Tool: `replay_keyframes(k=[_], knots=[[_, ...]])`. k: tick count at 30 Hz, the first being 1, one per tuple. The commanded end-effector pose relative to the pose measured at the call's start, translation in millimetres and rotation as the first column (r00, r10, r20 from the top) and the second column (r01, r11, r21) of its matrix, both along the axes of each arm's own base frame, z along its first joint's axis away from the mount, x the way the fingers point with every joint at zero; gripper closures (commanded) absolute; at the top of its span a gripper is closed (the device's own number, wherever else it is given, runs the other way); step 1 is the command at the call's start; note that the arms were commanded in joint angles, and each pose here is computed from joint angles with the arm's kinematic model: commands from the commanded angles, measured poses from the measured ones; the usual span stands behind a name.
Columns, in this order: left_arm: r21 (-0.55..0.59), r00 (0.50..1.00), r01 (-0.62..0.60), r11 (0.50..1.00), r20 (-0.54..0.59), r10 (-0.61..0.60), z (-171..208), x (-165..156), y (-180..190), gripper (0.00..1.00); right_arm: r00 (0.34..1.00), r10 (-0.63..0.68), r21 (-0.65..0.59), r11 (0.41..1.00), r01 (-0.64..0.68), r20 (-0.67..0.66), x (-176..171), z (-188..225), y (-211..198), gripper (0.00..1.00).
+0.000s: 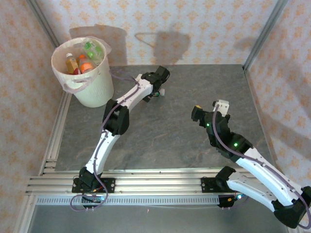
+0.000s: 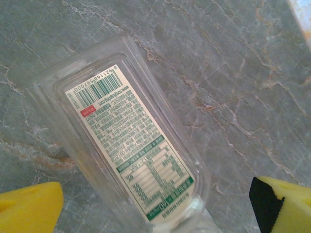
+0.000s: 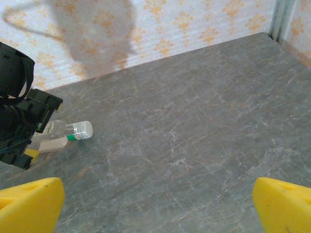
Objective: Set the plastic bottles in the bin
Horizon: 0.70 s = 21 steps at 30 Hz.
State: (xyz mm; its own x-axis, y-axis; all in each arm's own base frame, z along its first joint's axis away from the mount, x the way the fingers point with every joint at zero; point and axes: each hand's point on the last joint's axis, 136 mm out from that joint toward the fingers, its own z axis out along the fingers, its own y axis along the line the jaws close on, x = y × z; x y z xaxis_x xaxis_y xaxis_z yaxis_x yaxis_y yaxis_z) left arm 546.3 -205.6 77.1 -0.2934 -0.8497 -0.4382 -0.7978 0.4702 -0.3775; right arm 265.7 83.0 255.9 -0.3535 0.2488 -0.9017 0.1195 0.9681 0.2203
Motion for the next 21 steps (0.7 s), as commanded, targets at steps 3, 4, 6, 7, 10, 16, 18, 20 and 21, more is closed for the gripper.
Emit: replay_keyframes(k=[3,4,6,7,10,16,18,20,21], knots=[[0.070,0.996,-0.085,0.994,-0.023,0.087,-4.1,-1.2,31.6,0.00,0.998,-0.053,-0.035,0.998,0.052,-0.027,-7.1,-10.9,-14.8,0.01],[0.076,0.996,-0.088,0.993,-0.025,0.090,-7.1,-0.4,33.4,0.00,0.998,-0.056,-0.036,0.998,0.055,-0.029,-8.0,-11.3,-16.1,0.01],[0.086,0.996,-0.075,0.994,-0.033,0.078,-14.4,1.9,34.0,0.00,0.997,-0.071,-0.035,0.997,0.070,-0.027,-10.0,-11.0,-20.1,0.01],[0.086,0.997,-0.066,0.994,-0.038,0.069,-17.4,2.8,33.7,0.00,0.997,-0.077,-0.031,0.997,0.077,-0.023,-11.0,-10.4,-21.8,0.01],[0.110,0.997,-0.050,0.993,-0.056,0.057,-23.8,1.3,36.4,0.00,0.997,-0.081,-0.023,0.996,0.081,-0.013,-13.9,-9.3,-24.9,0.01],[0.106,0.998,0.016,0.994,-0.063,-0.010,-24.1,3.9,34.9,0.11,0.997,-0.079,-0.018,0.997,0.079,-0.004,-19.0,-9.3,-28.8,0.01],[0.111,0.998,0.054,0.992,-0.050,-0.049,-21.1,4.7,33.7,0.14,0.996,-0.085,-0.022,0.996,0.085,-0.007,-19.8,-10.8,-30.6,0.01],[0.129,0.997,0.074,0.989,-0.038,-0.070,-17.0,3.0,35.2,0.19,0.996,-0.088,-0.021,0.996,0.088,-0.011,-20.2,-12.4,-30.9,0.01],[0.141,0.997,0.078,0.987,-0.036,-0.074,-14.5,1.5,38.2,0.22,0.996,-0.091,-0.020,0.996,0.091,-0.011,-20.0,-13.0,-31.2,0.01]])
